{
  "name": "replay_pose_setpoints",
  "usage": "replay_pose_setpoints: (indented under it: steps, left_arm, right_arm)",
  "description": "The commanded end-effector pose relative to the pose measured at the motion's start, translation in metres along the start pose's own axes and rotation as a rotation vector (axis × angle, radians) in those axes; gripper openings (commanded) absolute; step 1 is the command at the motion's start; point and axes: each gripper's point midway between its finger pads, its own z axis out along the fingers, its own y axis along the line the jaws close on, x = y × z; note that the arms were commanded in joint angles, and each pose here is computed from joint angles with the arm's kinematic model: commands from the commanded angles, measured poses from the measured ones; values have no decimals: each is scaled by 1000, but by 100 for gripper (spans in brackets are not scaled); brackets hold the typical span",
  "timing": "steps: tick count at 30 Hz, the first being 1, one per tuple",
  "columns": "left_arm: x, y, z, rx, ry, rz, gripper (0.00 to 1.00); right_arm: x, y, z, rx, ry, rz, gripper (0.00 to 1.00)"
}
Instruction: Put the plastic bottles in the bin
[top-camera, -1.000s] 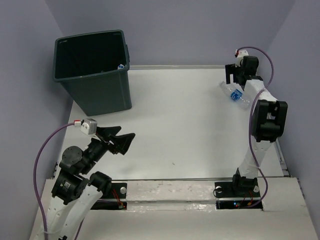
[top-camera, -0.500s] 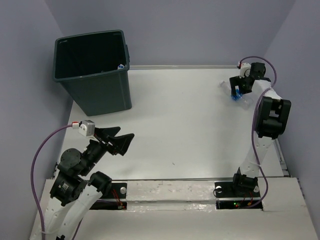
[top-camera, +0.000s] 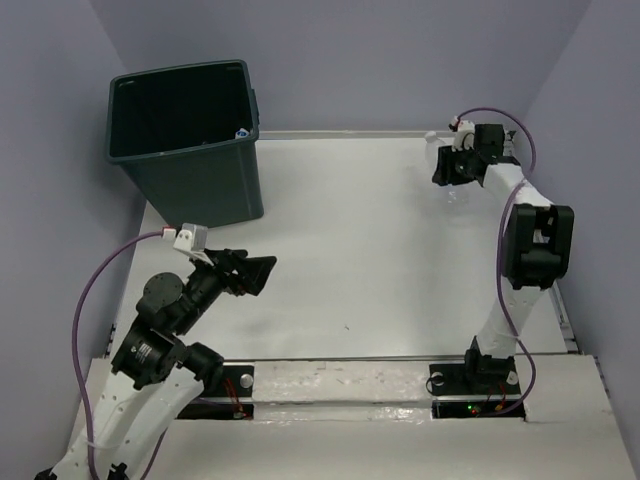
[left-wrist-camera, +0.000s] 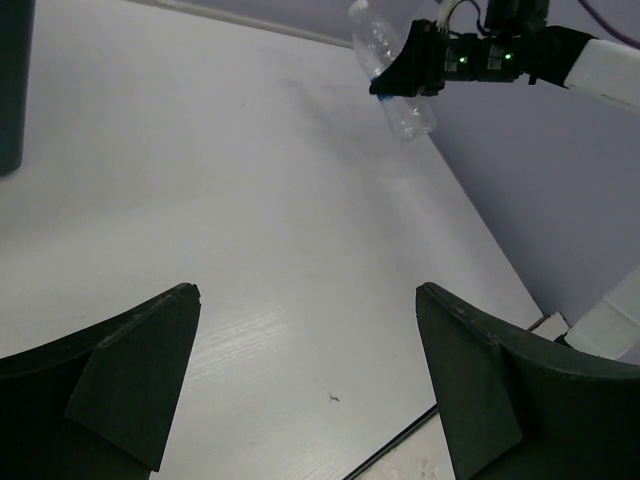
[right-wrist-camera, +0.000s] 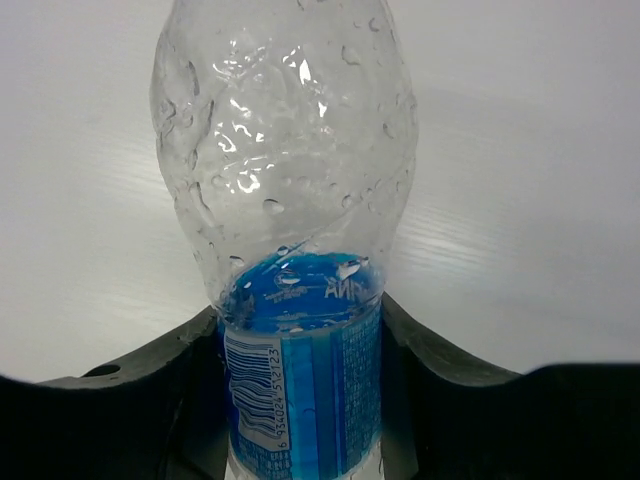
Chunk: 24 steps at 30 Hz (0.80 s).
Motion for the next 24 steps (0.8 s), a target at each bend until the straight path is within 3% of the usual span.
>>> replay_pose_setpoints:
  steps: [1, 3, 4, 7, 10, 16, 24]
  left_arm:
    - [-26, -24, 25, 70, -56, -111, 99]
    - [-28, -40, 35, 144, -37, -158, 99]
    - [-35, -49, 39, 173, -47, -195, 99]
    - [-51, -61, 61, 210, -60, -228, 99]
    - [-66, -72, 71, 251, -96, -263, 99]
    - [-56, -78, 96, 270, -68, -292, 99]
    - [-3, -93, 156, 237, 67, -265, 99]
  right_arm:
    - [-80, 134, -74, -223, -295, -56, 36]
    - [-57, 185, -82, -344, -323, -3, 36]
    - [-59, 233, -113, -480, -383, -39, 36]
    - [-27, 300, -148, -702, -434, 6, 35]
    - [0, 341, -174, -806, -437, 9, 35]
    - [31, 368, -207, -924, -448, -27, 35]
    - [68, 379, -210, -1009, -368, -30, 35]
